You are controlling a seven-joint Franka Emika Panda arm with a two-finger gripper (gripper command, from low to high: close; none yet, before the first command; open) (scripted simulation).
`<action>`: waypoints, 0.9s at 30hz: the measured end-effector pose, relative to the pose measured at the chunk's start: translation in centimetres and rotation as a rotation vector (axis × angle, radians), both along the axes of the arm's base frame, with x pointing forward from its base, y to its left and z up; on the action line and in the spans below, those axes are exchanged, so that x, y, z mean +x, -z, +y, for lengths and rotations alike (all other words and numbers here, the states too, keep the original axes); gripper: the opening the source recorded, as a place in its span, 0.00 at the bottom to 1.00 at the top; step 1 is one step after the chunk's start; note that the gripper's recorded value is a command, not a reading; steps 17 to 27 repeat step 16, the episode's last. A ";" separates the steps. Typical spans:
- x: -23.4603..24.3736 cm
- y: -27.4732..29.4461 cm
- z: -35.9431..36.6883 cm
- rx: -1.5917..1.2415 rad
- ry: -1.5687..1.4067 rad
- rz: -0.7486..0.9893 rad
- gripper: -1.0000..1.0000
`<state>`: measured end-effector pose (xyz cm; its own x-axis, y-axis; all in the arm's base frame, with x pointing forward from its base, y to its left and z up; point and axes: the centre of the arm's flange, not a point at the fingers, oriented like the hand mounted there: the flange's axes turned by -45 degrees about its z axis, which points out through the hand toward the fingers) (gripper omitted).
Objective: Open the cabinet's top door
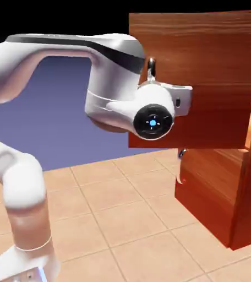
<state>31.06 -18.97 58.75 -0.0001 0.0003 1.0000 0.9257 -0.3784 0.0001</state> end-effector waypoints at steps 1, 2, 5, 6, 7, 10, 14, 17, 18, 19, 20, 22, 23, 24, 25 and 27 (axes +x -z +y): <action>0.1 0.0 -0.8 0.000 -0.025 0.000 0.00; 0.2 0.0 -1.6 0.000 -0.050 0.000 0.00; 0.5 0.0 -4.0 0.000 -0.123 0.000 0.00; 0.7 0.0 -4.7 0.000 -0.146 0.000 0.00; 0.9 0.0 -5.4 0.000 -0.168 0.000 0.00; 1.4 0.0 -7.2 0.000 -0.226 0.000 0.00; 2.0 0.0 -9.0 0.000 -0.285 0.000 0.00; 2.2 0.0 -9.6 0.000 -0.304 0.000 0.00; 2.2 0.0 -9.6 0.000 -0.304 0.000 0.00; 2.2 0.0 -9.6 0.000 -0.304 0.000 0.00; 2.2 0.0 -9.6 0.000 -0.304 0.000 0.00; 2.2 0.0 -9.6 0.000 -0.304 0.000 0.00; 2.2 0.0 -9.6 0.000 -0.304 0.000 0.00; 2.2 0.0 -9.6 0.000 -0.304 0.000 0.00; 2.2 0.0 -9.6 0.000 -0.304 0.000 0.00; 2.2 0.0 -9.6 0.000 -0.304 0.000 0.00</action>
